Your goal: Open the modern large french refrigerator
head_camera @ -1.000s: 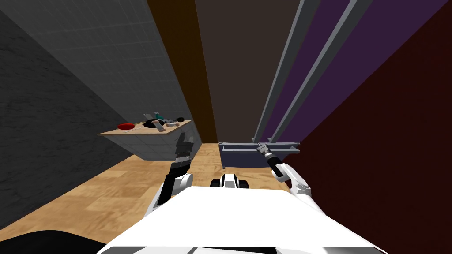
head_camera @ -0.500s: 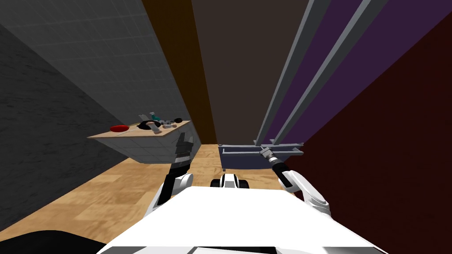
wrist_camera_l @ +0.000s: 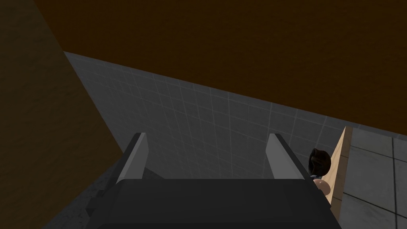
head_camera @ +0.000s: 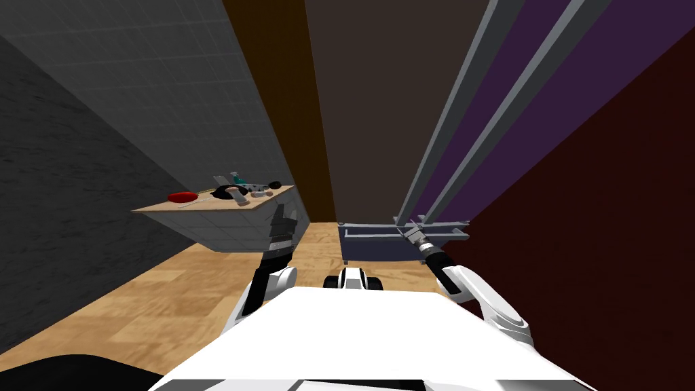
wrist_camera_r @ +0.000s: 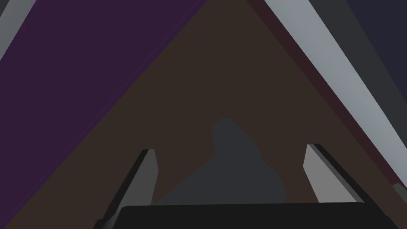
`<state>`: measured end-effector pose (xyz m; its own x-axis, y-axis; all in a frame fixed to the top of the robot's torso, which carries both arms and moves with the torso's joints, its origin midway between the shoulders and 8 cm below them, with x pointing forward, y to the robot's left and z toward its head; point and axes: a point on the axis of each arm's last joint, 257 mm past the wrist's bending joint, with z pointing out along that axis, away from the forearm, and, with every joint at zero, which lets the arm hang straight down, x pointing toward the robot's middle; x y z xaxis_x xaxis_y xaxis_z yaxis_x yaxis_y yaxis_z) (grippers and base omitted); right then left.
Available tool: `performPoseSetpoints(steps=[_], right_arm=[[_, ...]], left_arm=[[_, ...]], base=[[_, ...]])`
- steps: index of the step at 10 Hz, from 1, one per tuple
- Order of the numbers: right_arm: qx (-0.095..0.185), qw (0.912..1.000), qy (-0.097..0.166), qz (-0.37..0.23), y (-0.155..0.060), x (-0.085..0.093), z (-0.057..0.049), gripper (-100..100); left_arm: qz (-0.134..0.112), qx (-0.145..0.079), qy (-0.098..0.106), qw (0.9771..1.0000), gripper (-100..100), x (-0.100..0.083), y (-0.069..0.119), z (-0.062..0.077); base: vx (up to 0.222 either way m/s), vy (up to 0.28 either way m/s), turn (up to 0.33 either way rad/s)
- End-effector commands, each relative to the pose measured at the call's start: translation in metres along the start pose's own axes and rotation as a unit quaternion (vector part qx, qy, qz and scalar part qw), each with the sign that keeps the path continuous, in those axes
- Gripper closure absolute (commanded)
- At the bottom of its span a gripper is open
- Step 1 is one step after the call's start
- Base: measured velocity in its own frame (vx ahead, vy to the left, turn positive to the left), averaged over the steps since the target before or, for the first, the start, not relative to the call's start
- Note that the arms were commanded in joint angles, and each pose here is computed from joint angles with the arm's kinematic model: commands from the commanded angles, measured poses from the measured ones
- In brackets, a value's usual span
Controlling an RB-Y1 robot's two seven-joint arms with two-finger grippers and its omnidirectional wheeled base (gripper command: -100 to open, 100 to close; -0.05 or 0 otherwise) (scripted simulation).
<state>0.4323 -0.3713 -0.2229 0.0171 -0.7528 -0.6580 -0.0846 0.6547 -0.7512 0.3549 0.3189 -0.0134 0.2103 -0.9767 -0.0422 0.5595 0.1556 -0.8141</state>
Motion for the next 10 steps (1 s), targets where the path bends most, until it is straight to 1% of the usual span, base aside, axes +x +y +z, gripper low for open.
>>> performPoseSetpoints(steps=[1,2,3,4,5,10], right_arm=[[0.002,1.0,-0.001,-0.003,-0.007,-0.002,-0.001,-100],[0.003,1.0,-0.001,-0.002,-0.007,-0.002,-0.001,-100],[0.003,1.0,-0.001,-0.002,-0.007,-0.002,-0.001,100],[0.018,0.9997,0.018,-0.001,-0.018,0.009,-0.005,100],[0.018,0.9997,0.018,-0.001,-0.018,0.009,-0.005,100],[0.06,0.9961,0.065,0.001,-0.047,0.037,-0.019,100]], left_arm=[[0.0,0.0,0.0,1.0,0,0.0,0.0,0.0],[0.0,0.0,0.0,1.0,0,0.0,0.0,0.0],[0.0,0.0,0.0,1.0,0,0.0,0.0,0.0],[0.0,0.0,0.0,1.0,0,0.0,0.0,0.0],[0.0,0.0,0.0,1.0,0,0.0,0.0,0.0],[0.0,0.0,0.0,1.0,0,0.0,0.0,0.0]], base=[[-0.011,0.031,-0.002],[-0.004,0.008,0.0],[-0.003,0.005,0.005],[-0.037,0.185,-0.192],[-0.064,0.222,-0.122],[-0.1,0.209,-0.12]])
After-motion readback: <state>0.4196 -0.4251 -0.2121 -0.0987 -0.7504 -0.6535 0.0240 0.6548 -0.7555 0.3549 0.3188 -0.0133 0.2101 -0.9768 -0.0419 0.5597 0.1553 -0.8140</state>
